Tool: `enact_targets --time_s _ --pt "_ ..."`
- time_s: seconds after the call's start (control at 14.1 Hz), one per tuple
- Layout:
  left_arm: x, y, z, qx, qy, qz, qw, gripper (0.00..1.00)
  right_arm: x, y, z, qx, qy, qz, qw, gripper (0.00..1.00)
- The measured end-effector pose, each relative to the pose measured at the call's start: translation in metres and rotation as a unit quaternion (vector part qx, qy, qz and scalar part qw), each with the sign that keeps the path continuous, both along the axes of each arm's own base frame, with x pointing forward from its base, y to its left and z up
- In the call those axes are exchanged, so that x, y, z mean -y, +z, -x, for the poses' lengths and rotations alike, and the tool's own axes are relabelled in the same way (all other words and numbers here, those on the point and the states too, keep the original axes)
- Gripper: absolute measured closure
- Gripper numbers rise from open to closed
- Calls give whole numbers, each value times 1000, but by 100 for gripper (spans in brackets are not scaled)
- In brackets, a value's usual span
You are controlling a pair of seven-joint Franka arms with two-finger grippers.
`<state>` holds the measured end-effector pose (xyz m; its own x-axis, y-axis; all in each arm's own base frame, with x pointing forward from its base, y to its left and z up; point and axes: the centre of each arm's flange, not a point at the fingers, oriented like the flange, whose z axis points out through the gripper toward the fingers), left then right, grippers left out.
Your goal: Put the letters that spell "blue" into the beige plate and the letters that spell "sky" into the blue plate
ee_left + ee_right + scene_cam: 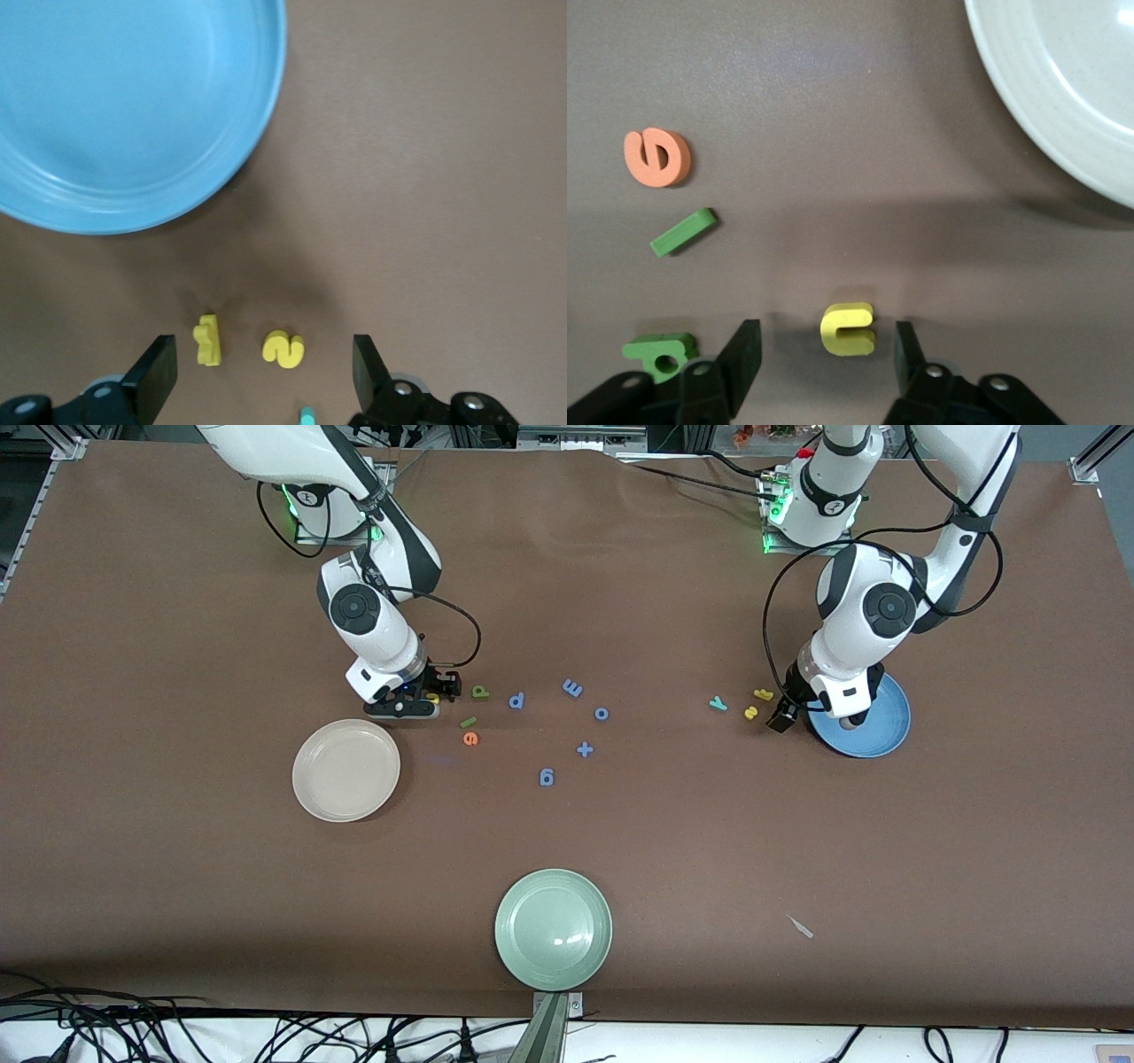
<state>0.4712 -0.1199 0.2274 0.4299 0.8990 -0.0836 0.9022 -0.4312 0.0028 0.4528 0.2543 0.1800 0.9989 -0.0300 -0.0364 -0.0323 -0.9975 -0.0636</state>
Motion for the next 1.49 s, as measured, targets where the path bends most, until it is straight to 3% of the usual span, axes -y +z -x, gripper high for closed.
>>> enact_targets --time_s 0.07,0.21,0.64,0.78,0.85,0.92,1.2,1.27,1.49 --pt "0 0 1 0 8 0 1000 11 0 0 0 0 0 0 1000 32" --pt "5 2 2 0 15 0 1000 13 0 -2 1 -2 0 1 1000 47" --pt "9 -11 16 -20 42 -8 999 15 1 -6 1 -2 2 3 1000 55" --pt "10 -22 22 -29 43 -20 998 19 4 -6 0 -1 3 5 1000 69" --pt "10 -27 24 -34 45 -26 998 19 4 -6 0 -1 3 5 1000 69" --pt "11 -31 25 -37 46 -30 998 25 3 -3 0 1 4 4 1000 74" --pt "13 -39 27 -39 48 -29 998 33 6 0 -6 2 4 6 1000 74" --pt "13 -40 27 -39 48 -28 998 40 7 6 -11 -4 4 11 1000 74" --pt "14 -45 28 -43 48 -27 998 48 22 48 -42 -27 27 34 999 74"
